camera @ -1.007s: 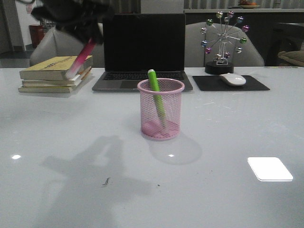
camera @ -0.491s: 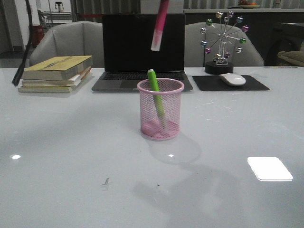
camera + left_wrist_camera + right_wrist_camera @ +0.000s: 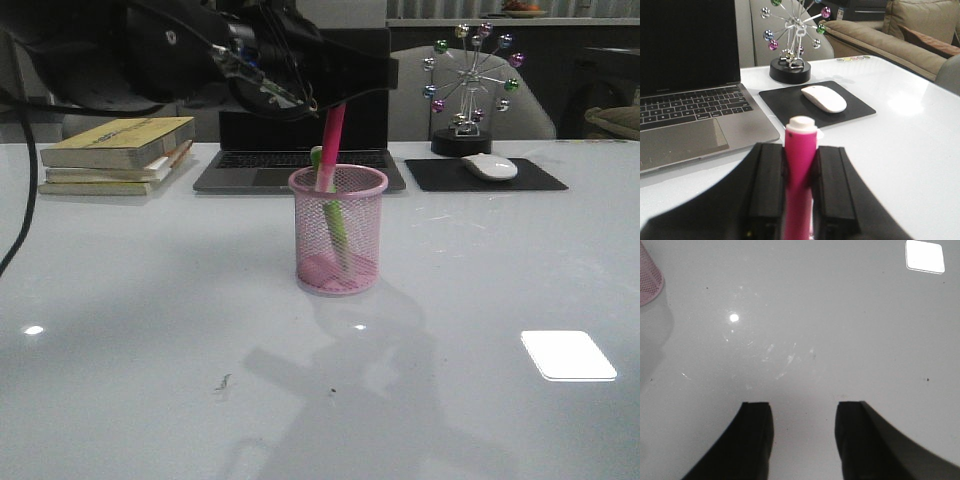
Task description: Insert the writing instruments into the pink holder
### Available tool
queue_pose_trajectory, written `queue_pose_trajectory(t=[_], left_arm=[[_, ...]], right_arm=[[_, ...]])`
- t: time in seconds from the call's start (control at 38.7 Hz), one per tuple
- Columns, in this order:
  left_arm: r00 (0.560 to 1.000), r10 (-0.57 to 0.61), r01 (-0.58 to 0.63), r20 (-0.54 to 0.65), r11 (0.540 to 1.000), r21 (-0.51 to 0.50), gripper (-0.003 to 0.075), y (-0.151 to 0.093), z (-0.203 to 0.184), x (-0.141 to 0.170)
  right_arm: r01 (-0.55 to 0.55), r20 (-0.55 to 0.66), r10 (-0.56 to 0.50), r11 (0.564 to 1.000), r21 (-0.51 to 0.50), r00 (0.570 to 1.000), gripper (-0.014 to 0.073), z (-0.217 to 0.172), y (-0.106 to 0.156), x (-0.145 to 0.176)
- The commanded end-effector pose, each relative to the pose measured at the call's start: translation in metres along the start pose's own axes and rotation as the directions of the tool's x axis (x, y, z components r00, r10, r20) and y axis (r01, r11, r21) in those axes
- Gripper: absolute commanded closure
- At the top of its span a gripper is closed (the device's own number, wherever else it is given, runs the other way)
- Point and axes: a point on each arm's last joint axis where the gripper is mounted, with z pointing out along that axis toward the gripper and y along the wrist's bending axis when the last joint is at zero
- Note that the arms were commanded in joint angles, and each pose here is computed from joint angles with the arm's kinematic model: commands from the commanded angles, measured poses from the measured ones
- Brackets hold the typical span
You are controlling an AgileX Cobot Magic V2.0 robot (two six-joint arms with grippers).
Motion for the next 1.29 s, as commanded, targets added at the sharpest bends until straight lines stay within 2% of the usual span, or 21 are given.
queue_pose_trajectory(t=[0.0, 0.08, 0.23, 0.31, 0.52, 0.62, 0.77, 0.96, 1.11, 1.27], left_arm=[[0.984, -0.017, 0.014, 0.178, 1.0, 0.019, 0.0611, -0.008, -0.007, -0.037], [0.984, -0.017, 0.014, 0.175, 1.0, 0.019, 0.0559, -0.007, -0.007, -0.036], [0.983, -0.017, 0.014, 0.183, 1.0, 0.018, 0.0349, -0.007, -0.007, -0.037], [0.984, -0.018, 0.014, 0.178, 1.0, 0.019, 0.0287, -0.008, -0.007, -0.038], [0.992, -0.019, 0.016, 0.127, 1.0, 0.027, 0.0316, -0.007, -0.024, -0.065], [0.992, 0.044, -0.046, 0.118, 0.999, 0.018, 0.0316, 0.001, -0.041, -0.089], [0.985, 0.106, -0.103, 0.133, 0.994, -0.03, 0.0316, 0.02, -0.074, -0.131], [0.98, 0.105, -0.085, 0.17, 0.989, -0.121, 0.0316, 0.053, -0.126, -0.174], [0.985, 0.123, -0.093, 0.118, 0.968, -0.234, 0.0316, 0.085, -0.181, -0.187], [0.986, 0.137, -0.097, 0.093, 0.933, -0.346, 0.0316, 0.1, -0.243, -0.181]], right_arm=[[0.011, 0.102, -0.012, 1.0, 0.011, 0.995, 0.0179, -0.008, -0.001, -0.014], [0.011, 0.102, -0.012, 1.0, 0.011, 0.995, 0.0179, -0.008, -0.001, -0.014], [0.011, 0.103, -0.012, 1.0, 0.011, 0.995, 0.0179, -0.008, -0.001, -0.014], [0.011, 0.103, -0.012, 1.0, 0.011, 0.995, 0.0179, -0.008, -0.001, -0.014], [0.011, 0.103, -0.012, 1.0, 0.011, 0.995, 0.0179, -0.008, -0.001, -0.014], [0.011, 0.103, -0.012, 1.0, 0.011, 0.995, 0.0179, -0.008, -0.001, -0.014], [0.011, 0.103, -0.012, 1.0, 0.011, 0.995, 0.0179, -0.008, -0.001, -0.014], [0.011, 0.103, -0.012, 1.0, 0.011, 0.995, 0.0179, -0.008, -0.001, -0.014], [0.011, 0.103, -0.012, 1.0, 0.011, 0.995, 0.0179, -0.008, -0.001, -0.014], [0.011, 0.103, -0.012, 1.0, 0.011, 0.995, 0.0179, -0.008, -0.001, -0.014]])
